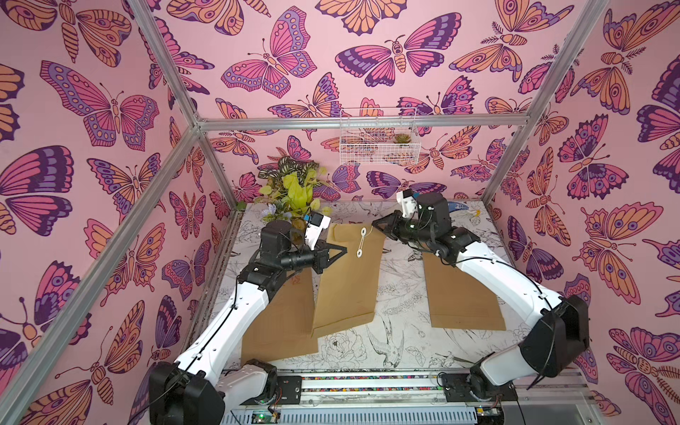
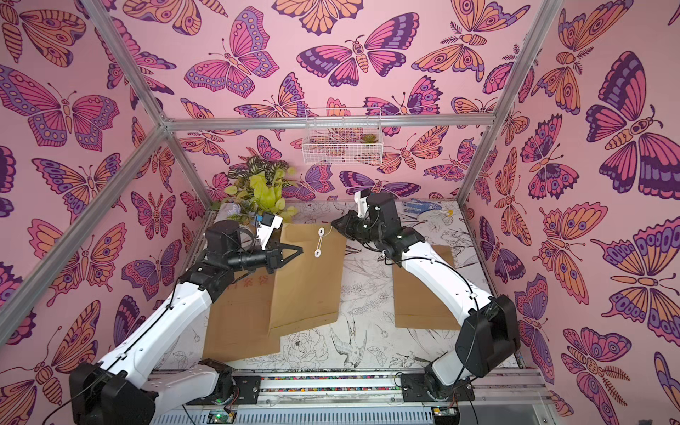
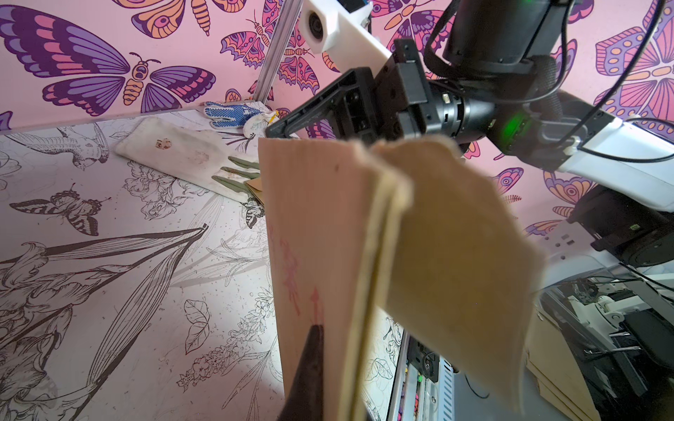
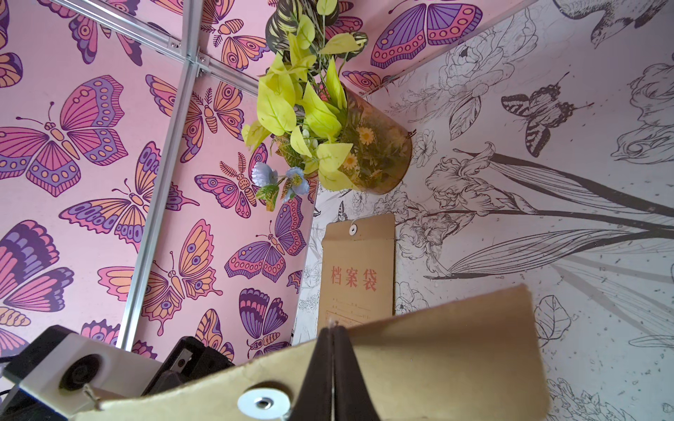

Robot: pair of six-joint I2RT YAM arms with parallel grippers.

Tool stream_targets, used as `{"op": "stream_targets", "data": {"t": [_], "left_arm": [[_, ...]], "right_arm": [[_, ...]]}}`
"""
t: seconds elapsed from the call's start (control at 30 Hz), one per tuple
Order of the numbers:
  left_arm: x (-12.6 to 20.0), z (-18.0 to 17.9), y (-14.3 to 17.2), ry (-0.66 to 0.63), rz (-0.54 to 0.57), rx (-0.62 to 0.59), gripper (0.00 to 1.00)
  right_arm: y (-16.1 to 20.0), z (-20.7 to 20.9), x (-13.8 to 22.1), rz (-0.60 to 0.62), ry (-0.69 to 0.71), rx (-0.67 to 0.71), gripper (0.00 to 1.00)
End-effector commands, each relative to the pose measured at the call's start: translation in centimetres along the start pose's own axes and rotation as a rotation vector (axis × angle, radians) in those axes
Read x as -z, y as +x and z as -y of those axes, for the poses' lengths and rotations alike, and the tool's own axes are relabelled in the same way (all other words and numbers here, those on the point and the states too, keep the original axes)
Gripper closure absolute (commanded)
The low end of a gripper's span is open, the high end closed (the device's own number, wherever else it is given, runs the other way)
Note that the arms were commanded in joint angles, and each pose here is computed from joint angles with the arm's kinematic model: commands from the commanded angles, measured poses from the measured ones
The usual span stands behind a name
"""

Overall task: Close the mouth of the file bag
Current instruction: Close the file bag.

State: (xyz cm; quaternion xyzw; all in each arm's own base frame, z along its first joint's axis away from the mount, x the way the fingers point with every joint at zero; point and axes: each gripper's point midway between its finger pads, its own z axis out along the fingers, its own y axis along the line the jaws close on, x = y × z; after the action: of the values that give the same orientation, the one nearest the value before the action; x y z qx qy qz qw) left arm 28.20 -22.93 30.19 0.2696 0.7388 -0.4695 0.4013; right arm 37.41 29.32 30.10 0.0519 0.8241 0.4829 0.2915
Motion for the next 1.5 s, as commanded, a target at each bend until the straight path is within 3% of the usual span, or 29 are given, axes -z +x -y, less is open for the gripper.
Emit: {"op": "stream_targets", "data": {"t": [0.0,0.37,0.67,0.9,1.13,1.23,1.47], "left_arm": [[0.4,1.3,-0.5,0.03,0.01,-0.041,1.0],[0.2,1.6,-0.3,0.045,0.001,-0.029,1.0],[0.1,1.4,-0.3,0.04,0.0,-0.031,1.0],[0.1,1.0,0.0,0.023,-0.005,-0.028,1.0],[0.6,0.5,-0.7,-0.051,-0.031,-0.118,1.0],[0.8,0.7,-1.2,-0.058,-0.031,-0.142,1.0],[0.7,1.1,-1.5,-0.047,-0.036,-0.164,1.0]], "right_arm": [[0.0,-1.3,0.2,0.005,-0.055,0.031,0.97],[-0.7,-4.4,0.3,-0.007,-0.155,0.077,1.0],[1.1,-7.5,-0.1,-0.078,-0.227,0.139,1.0],[-0.5,-7.1,3.0,-0.034,-0.181,0.206,1.0],[0.3,-0.8,5.4,-0.053,0.094,0.351,0.72],[1.4,0.4,5.2,-0.085,0.105,0.345,0.7],[0.8,-0.4,2.3,-0.04,0.043,0.158,0.69]]}}
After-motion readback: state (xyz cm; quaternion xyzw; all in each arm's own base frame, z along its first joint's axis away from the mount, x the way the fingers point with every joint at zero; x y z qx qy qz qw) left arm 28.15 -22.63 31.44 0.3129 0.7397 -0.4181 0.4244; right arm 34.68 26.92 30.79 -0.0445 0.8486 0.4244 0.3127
